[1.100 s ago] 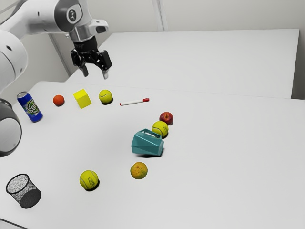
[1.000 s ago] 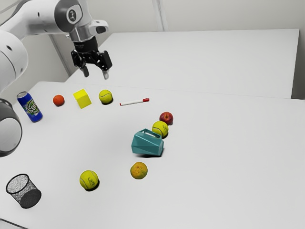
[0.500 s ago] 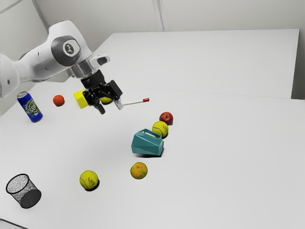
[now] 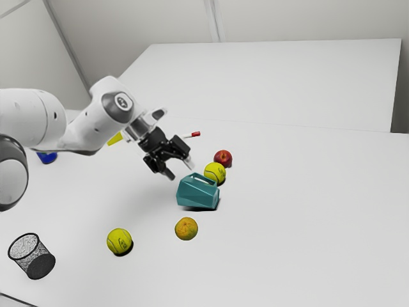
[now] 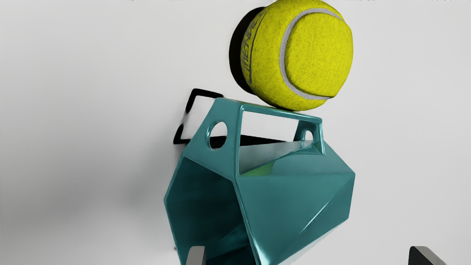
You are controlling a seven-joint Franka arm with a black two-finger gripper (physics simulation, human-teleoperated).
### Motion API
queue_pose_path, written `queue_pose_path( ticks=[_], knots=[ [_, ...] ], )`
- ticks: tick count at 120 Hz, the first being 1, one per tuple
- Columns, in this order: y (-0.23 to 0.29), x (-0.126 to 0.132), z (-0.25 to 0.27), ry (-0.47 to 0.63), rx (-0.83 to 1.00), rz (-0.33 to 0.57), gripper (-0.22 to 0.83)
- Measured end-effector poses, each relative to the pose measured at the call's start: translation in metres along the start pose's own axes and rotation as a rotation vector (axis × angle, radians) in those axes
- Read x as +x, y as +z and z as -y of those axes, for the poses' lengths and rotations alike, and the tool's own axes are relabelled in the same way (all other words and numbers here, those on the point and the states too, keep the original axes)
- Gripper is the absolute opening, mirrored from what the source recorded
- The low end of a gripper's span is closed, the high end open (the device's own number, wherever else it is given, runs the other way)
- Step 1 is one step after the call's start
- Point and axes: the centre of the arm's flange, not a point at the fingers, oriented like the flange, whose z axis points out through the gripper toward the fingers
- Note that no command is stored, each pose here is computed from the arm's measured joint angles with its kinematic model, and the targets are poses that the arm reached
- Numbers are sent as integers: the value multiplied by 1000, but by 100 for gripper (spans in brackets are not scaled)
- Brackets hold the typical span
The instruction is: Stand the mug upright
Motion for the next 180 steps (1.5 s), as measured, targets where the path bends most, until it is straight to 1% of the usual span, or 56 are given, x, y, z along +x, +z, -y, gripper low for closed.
queue_pose_path(
  ticks=[35,70,98,116,148,160,180],
  knots=[
    [33,9,22,21,-44,-2,62],
    [52,-2,29,17,-153,-1,62],
    [51,-4,25,42,-237,-25,62],
    [55,-14,29,51,-268,-20,62],
    [52,-21,31,86,-284,-29,61],
    [52,-21,31,100,-284,-33,56],
    [51,-20,30,120,-284,-41,39]
  ],
)
